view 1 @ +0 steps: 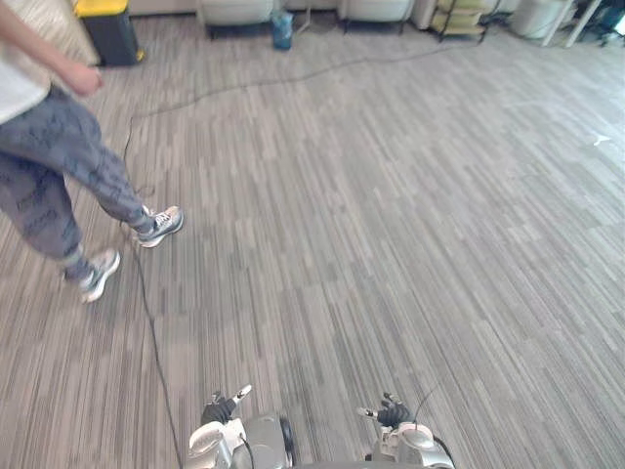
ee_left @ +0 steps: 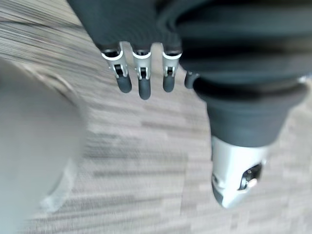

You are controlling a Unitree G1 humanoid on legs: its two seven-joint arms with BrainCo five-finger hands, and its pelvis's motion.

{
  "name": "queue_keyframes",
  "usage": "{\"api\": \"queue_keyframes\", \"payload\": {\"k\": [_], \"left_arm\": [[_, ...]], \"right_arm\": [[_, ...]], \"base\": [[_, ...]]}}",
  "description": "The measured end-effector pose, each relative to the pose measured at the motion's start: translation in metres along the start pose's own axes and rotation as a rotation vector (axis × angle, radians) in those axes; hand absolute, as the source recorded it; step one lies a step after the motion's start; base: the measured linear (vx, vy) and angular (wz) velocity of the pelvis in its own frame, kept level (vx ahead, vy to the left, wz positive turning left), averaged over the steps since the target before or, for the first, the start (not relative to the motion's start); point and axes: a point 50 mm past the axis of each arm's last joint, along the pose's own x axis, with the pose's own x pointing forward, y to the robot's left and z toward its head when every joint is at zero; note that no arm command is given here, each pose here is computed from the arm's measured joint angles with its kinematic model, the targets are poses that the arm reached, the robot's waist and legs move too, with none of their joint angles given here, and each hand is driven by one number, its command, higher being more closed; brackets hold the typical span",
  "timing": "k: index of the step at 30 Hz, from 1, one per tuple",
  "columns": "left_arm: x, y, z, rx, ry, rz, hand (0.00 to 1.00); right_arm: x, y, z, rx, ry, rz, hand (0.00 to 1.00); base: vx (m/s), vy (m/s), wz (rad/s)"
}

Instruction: Pick up cushions and gather them together orderly.

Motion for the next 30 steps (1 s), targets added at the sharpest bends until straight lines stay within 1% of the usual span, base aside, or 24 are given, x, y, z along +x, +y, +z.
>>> {"api": "queue_keyframes", "payload": {"k": [5,10,12,15,18,20,21,22,24,26,28,30], "left_arm": [[-0.001,-0.011,-0.006,0.106,0.016,-0.055,0.0],[-0.004,-0.012,-0.015,0.036,0.047,-0.033,0.0],[-0.003,-0.009,-0.013,0.037,0.036,-0.03,0.0],[-0.002,-0.002,-0.001,0.043,-0.025,-0.024,0.0],[-0.003,0.001,0.003,-0.01,-0.051,-0.011,0.0],[-0.004,-0.001,0.001,-0.048,-0.049,-0.012,0.0],[-0.006,0.002,-0.005,-0.06,-0.035,-0.003,0.0],[-0.004,0.007,0.0,-0.067,-0.044,0.01,0.0],[-0.003,0.004,0.004,-0.069,-0.055,0.006,0.0],[-0.003,0.007,0.001,-0.063,-0.04,0.014,0.0],[-0.003,0.004,-0.001,-0.044,-0.03,0.0,0.0],[-0.003,-0.002,-0.003,-0.038,-0.012,-0.017,0.0]], "right_arm": [[0.001,-0.016,0.002,0.012,0.006,-0.041,0.0],[0.003,-0.021,0.006,-0.047,0.0,-0.032,0.0],[0.002,-0.018,0.003,-0.078,0.021,-0.019,0.0],[0.002,-0.01,-0.005,-0.08,0.062,0.003,0.0],[0.001,-0.011,-0.012,-0.091,0.101,0.001,0.0],[0.001,-0.009,-0.012,-0.089,0.099,0.008,0.0],[0.001,-0.008,-0.012,-0.095,0.098,0.012,0.0],[0.0,0.001,-0.014,-0.092,0.107,0.036,0.0],[-0.001,0.016,-0.014,-0.094,0.106,0.079,0.0],[-0.002,0.023,-0.015,-0.147,0.1,0.117,0.0],[-0.001,0.025,-0.012,-0.156,0.079,0.132,0.0],[-0.002,0.021,-0.013,-0.133,0.076,0.12,0.0]], "base": [[0.65,0.099,0.05],[0.68,-0.06,-0.51],[0.65,0.096,-1.14],[0.67,0.186,-1.33],[0.65,0.366,-1.46],[0.66,0.518,-1.12],[0.69,0.571,-1.13],[0.7,0.516,-0.9],[0.74,0.459,-0.81],[0.59,0.375,-1.05],[0.51,0.31,-0.94],[0.41,0.194,-0.8]]}}
